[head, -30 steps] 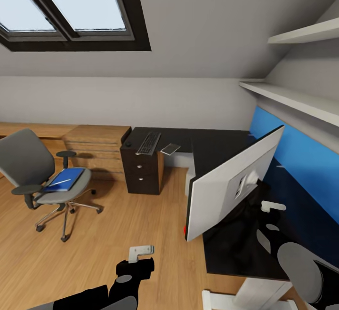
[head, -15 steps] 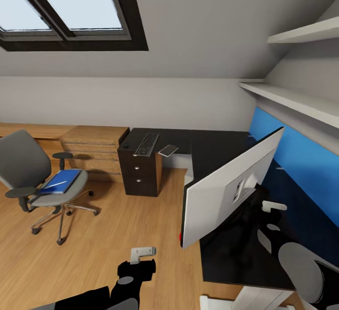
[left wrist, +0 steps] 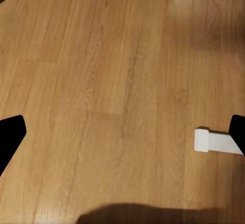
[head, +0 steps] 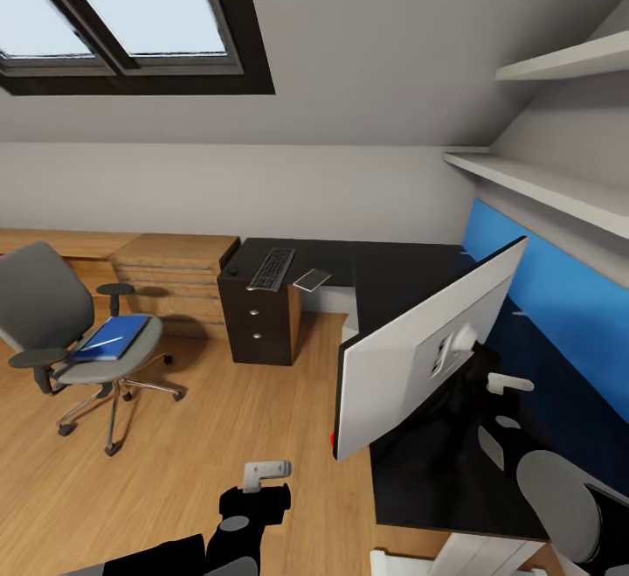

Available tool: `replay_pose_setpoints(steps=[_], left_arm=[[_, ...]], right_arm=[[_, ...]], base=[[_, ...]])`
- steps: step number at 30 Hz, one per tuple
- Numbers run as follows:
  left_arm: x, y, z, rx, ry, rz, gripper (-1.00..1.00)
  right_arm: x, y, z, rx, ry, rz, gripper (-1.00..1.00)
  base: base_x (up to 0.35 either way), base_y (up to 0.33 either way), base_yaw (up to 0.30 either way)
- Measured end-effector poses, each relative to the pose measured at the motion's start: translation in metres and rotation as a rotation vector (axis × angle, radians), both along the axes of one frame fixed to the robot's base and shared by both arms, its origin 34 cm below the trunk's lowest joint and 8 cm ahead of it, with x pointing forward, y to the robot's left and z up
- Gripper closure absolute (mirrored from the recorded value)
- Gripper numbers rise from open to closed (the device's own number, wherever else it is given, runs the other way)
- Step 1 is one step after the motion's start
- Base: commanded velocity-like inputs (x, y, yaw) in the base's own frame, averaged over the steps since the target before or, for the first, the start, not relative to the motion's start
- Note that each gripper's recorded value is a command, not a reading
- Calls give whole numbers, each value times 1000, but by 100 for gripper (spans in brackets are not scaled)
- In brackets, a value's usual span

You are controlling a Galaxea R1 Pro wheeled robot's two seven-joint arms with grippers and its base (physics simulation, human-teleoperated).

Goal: In the bedroom, organize the workspace by keeping the computer under the desk, ensuring the monitor is on the desk, placing the keyboard on the desk next to the monitor, placing the mouse on the desk next to the keyboard, moving the folder from the swivel chair onto the desk next to the mouse, stacking the notebook on top of the folder with the pen on top of the notebook, and positioning the swivel chair next to the desk.

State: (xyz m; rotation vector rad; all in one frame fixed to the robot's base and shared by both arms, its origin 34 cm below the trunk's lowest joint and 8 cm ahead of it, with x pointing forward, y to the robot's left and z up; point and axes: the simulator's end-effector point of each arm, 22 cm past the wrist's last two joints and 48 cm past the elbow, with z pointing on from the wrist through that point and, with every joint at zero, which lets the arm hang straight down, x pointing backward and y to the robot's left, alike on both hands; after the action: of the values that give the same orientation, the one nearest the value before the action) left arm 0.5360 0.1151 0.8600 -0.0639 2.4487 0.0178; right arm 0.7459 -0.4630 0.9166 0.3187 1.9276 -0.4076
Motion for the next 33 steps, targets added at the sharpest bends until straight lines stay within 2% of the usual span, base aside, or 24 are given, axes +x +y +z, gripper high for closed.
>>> replay_pose_setpoints(steps=[18, 24, 33], left_arm=[[0, 1, 0, 1, -1, 2, -100], [0, 1, 1, 2, -2, 3, -100], [1, 3, 0, 4, -3, 5, -100]], right_arm=[[1, 2, 0, 1, -2, 4, 100], [3, 6, 1, -5, 1, 28, 100], [2, 4, 1, -8, 2, 17, 100]], base=[[0, -8, 0], [0, -248, 0], [0, -331, 0]])
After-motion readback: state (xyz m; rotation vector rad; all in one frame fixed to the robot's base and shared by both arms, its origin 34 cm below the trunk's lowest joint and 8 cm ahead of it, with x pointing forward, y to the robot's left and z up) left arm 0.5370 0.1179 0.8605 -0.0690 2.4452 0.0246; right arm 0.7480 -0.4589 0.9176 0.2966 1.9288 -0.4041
